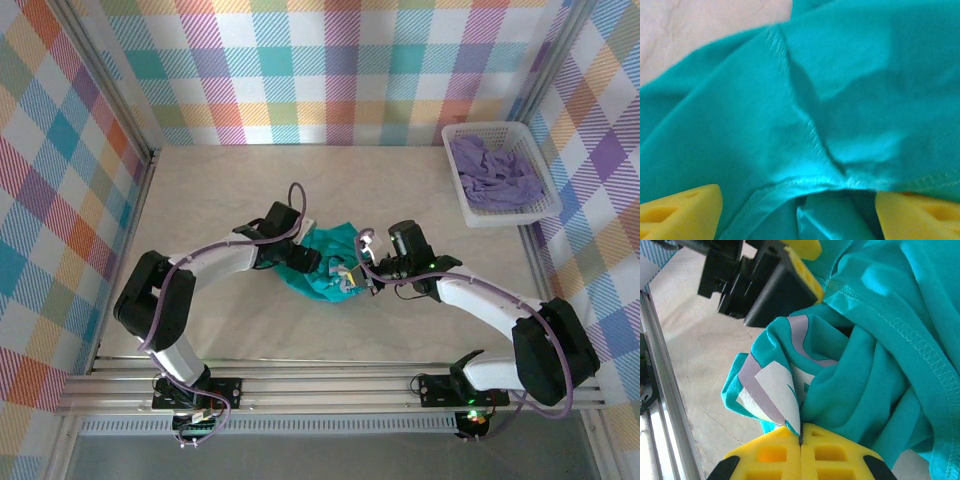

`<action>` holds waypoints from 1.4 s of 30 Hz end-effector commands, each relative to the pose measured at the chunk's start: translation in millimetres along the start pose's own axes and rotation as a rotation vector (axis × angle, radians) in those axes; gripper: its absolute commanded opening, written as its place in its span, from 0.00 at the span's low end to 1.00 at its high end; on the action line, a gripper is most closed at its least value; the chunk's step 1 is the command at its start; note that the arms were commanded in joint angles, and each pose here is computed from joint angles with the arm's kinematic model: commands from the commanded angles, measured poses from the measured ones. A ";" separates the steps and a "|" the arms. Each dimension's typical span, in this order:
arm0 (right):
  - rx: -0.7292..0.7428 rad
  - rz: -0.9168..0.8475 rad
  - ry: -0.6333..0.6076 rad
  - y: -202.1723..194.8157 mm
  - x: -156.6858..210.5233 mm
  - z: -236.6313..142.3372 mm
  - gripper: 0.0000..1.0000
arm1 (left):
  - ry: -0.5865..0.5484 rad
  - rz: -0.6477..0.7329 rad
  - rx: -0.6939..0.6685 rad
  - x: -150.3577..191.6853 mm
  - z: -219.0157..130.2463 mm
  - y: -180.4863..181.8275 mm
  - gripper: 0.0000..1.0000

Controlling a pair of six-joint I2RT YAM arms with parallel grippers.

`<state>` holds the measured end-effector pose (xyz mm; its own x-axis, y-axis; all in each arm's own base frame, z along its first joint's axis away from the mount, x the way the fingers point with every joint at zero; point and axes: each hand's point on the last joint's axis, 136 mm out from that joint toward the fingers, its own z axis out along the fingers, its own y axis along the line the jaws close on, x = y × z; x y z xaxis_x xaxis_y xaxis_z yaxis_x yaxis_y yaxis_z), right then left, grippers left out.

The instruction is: Fold the inside-out t-shirt

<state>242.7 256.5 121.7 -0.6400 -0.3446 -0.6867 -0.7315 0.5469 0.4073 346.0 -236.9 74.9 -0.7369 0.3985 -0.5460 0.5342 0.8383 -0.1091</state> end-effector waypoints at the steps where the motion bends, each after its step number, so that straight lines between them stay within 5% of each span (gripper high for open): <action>1: 0.009 -0.015 0.000 -1.6 -5.4 -2.1 0.00 | -0.067 0.040 0.011 -30.8 2.4 -5.0 0.71; 11: 0.033 -0.065 -0.015 0.2 -11.2 -11.1 0.00 | -0.099 0.012 0.010 -66.8 13.0 1.0 0.23; 16: 0.039 -0.171 -0.144 15.0 -53.8 -38.7 0.00 | -0.174 -0.097 -0.028 -101.0 -7.1 29.5 0.00; 20: 0.016 -0.297 -0.338 42.0 -90.0 -79.5 0.00 | -0.212 -0.301 -0.128 -116.4 -33.0 83.1 0.00; 24: 0.039 -0.393 -0.419 48.9 -85.4 -94.6 0.00 | -0.247 -0.525 -0.207 -105.7 -49.7 144.9 0.00; 29: 0.010 -0.285 -0.352 34.2 -53.3 -69.0 0.00 | -0.255 -0.698 -0.239 -85.7 -50.2 194.8 0.00; 36: 0.043 -0.124 -0.237 5.1 -16.5 -37.0 0.00 | -0.181 -0.722 -0.201 -71.8 -21.0 195.6 0.00; 40: 0.033 -0.072 -0.218 1.8 -14.3 -29.9 0.00 | -0.191 -0.702 -0.246 -62.6 -30.3 189.6 0.44; 42: 0.029 -0.062 -0.231 1.6 -19.8 -29.5 0.00 | -0.225 -0.666 -0.281 -57.1 -45.4 176.5 0.55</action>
<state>247.0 237.6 150.3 -0.4886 -0.2279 -0.8422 -0.7724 0.5618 0.2961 471.1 -112.4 95.7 -0.8197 -0.2698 -0.5053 -0.1078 0.9390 -0.3265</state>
